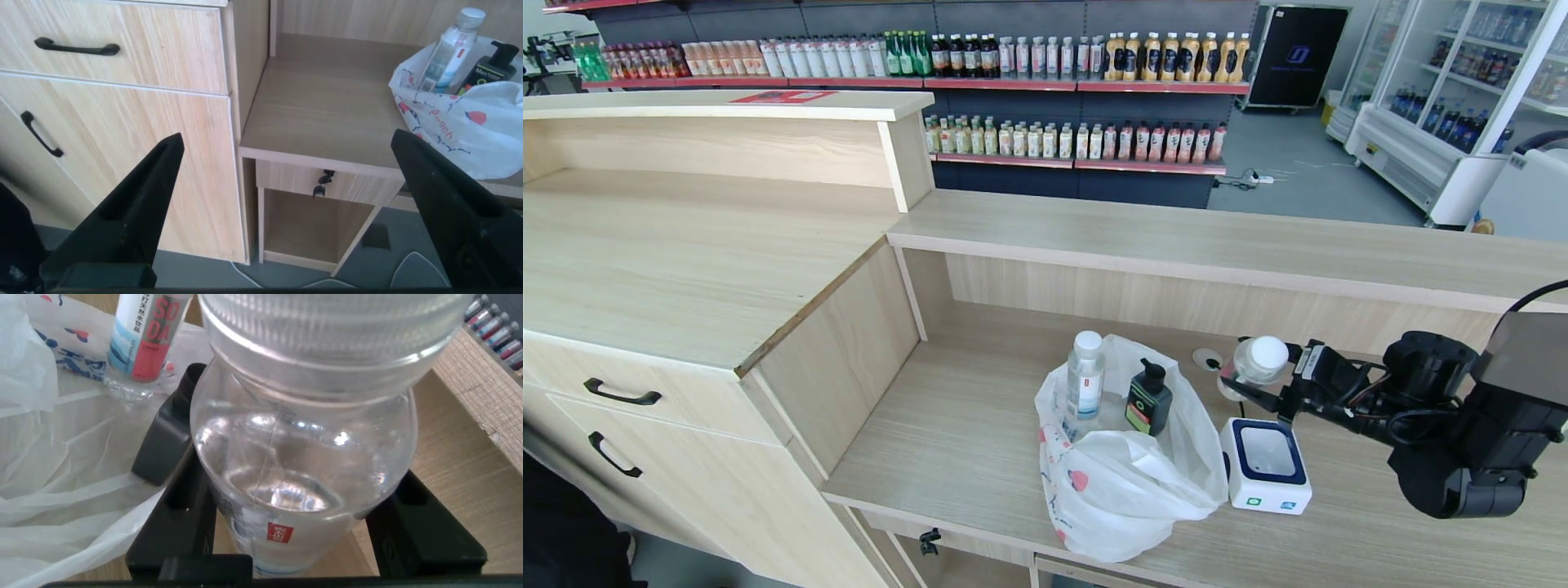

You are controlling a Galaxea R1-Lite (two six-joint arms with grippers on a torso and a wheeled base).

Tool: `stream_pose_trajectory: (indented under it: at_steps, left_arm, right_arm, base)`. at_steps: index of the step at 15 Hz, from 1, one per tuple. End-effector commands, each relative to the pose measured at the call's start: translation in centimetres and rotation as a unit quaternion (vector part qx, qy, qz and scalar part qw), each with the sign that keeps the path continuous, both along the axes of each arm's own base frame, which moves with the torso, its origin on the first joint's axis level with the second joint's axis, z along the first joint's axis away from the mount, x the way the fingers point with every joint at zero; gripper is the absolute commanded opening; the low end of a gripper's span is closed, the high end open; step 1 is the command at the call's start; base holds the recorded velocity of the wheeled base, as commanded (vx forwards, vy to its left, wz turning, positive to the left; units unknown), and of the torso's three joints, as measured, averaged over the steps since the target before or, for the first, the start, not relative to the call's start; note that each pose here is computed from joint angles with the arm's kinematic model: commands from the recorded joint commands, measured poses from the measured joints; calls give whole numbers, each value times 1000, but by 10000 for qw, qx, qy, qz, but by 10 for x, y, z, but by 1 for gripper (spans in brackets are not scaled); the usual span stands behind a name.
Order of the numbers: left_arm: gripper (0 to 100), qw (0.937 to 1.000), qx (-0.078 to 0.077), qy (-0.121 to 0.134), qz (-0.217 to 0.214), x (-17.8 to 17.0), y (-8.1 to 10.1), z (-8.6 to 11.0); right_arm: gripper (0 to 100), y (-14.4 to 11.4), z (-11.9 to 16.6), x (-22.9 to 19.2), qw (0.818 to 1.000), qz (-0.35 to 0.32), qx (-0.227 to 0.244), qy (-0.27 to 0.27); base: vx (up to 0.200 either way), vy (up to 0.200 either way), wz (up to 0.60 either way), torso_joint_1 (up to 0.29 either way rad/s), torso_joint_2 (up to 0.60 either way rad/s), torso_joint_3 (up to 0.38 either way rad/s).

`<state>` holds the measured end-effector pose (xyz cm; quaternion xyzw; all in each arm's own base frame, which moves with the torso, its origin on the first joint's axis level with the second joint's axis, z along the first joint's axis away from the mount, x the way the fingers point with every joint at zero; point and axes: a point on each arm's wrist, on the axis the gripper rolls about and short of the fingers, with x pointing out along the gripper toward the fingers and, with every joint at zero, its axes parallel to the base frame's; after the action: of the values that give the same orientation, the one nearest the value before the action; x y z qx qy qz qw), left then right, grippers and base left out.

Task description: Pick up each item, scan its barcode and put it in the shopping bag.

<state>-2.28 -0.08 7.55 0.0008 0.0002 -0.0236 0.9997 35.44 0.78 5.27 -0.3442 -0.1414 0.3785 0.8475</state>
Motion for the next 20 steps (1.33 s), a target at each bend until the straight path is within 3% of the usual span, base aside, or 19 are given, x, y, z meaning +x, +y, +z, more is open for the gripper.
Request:
stream_pose_trajectory:
  at_steps: [1, 5, 7, 10, 12, 13, 14, 16, 20]
  left_arm:
    - [100, 10000, -1, 6, -2, 0, 0, 0]
    - [100, 10000, -1, 6, -2, 0, 0, 0]
    - [100, 10000, -1, 6, -2, 0, 0, 0]
    - [100, 10000, -1, 6, -2, 0, 0, 0]
    - [100, 10000, -1, 6, -2, 0, 0, 0]
    - [100, 10000, -1, 6, -2, 0, 0, 0]
    - [100, 10000, -1, 6, -2, 0, 0, 0]
    - [100, 10000, -1, 6, -2, 0, 0, 0]
    - [100, 10000, -1, 6, -2, 0, 0, 0]
  right_arm:
    - [0, 0, 1, 0, 10000, 7, -7, -28]
    - [0, -1, 7, -4, 10000, 46, -7, -82]
    - [0, -7, 30, -18, 9997, -85, 16, -232]
    - [0, -47, 100, -79, 9933, -898, 463, 570]
    - [0, -65, 123, -116, 9766, -1473, 987, 1219]
    - [0, -67, 131, -132, 9645, -1761, 1262, 1513]
    - [0, -72, 140, -150, 9348, -2478, 1712, 1881]
    - [0, -71, 144, -166, 8857, -3240, 2502, 2189]
    - [0, -68, 128, -186, 8147, -4804, 2597, 1952]
  base:
    - [0, 0, 0, 0, 0, 0]
    - [0, 0, 0, 0, 0, 0]
    - [0, 0, 0, 0, 0, 0]
    - [0, 0, 0, 0, 0, 0]
    - [0, 0, 0, 0, 0, 0]
    - [0, 0, 0, 0, 0, 0]
    - [0, 0, 0, 0, 0, 0]
    - [0, 0, 0, 0, 0, 0]
    - [0, 0, 0, 0, 0, 0]
